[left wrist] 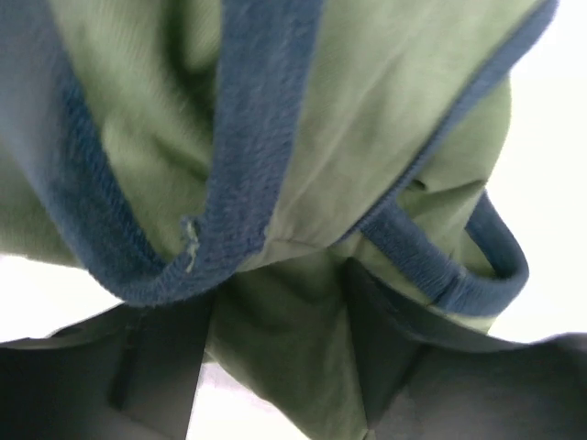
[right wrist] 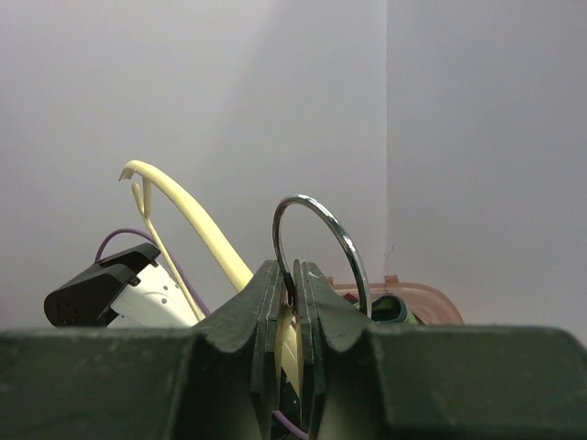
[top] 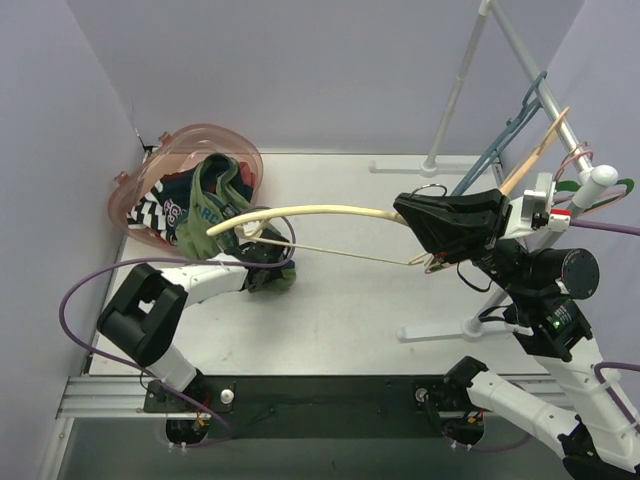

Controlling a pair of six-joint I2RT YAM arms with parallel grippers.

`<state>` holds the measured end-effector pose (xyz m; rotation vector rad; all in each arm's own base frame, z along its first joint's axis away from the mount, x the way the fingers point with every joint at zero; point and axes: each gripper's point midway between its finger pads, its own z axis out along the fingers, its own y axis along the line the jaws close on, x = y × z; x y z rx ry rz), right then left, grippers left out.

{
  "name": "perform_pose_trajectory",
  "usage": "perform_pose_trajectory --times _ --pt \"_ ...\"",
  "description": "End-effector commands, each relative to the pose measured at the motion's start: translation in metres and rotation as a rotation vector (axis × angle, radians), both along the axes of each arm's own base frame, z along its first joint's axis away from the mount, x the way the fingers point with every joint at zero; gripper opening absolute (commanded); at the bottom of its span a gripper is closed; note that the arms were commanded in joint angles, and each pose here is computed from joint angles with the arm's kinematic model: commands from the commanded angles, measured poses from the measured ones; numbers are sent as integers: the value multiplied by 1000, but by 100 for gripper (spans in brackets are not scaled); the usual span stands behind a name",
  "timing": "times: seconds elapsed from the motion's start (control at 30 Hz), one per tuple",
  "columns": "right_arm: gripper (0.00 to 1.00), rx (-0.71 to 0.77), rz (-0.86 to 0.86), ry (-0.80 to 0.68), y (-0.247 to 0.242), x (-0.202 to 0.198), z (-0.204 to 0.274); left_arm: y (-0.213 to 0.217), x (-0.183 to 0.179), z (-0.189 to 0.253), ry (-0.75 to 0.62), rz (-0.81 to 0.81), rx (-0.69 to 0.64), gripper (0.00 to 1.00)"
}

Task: Remove the tank top from the hanger
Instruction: Pick up the tank top from the center of the board.

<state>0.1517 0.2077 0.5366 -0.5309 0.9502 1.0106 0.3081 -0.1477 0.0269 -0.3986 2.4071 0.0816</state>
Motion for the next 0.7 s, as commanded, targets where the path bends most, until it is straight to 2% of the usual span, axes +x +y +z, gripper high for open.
perform_pose_trajectory --times 0.0,0.07,0.1,0.17,0.27,0.47,0.5,0.67 --pt "0 106 -42 -88 -17 -9 31 4 -9 0 31 94 33 47" --pt "0 107 -44 -76 -16 -6 30 3 -9 7 18 101 25 31" --pt "0 105 -42 -74 -15 -5 29 2 -8 11 6 100 14 13" --pt "0 105 -27 -82 -13 -7 30 -6 -2 29 -43 84 -38 0" --pt "0 101 -12 -94 -11 -9 28 -9 9 71 -151 55 -80 0" --pt "0 96 -7 -94 -10 -10 29 15 41 191 -447 37 -20 0" --pt "0 93 -5 -94 -9 -10 29 29 47 203 -464 47 19 0" --pt "0 88 -1 -90 -5 -7 30 60 74 274 -574 97 15 0"
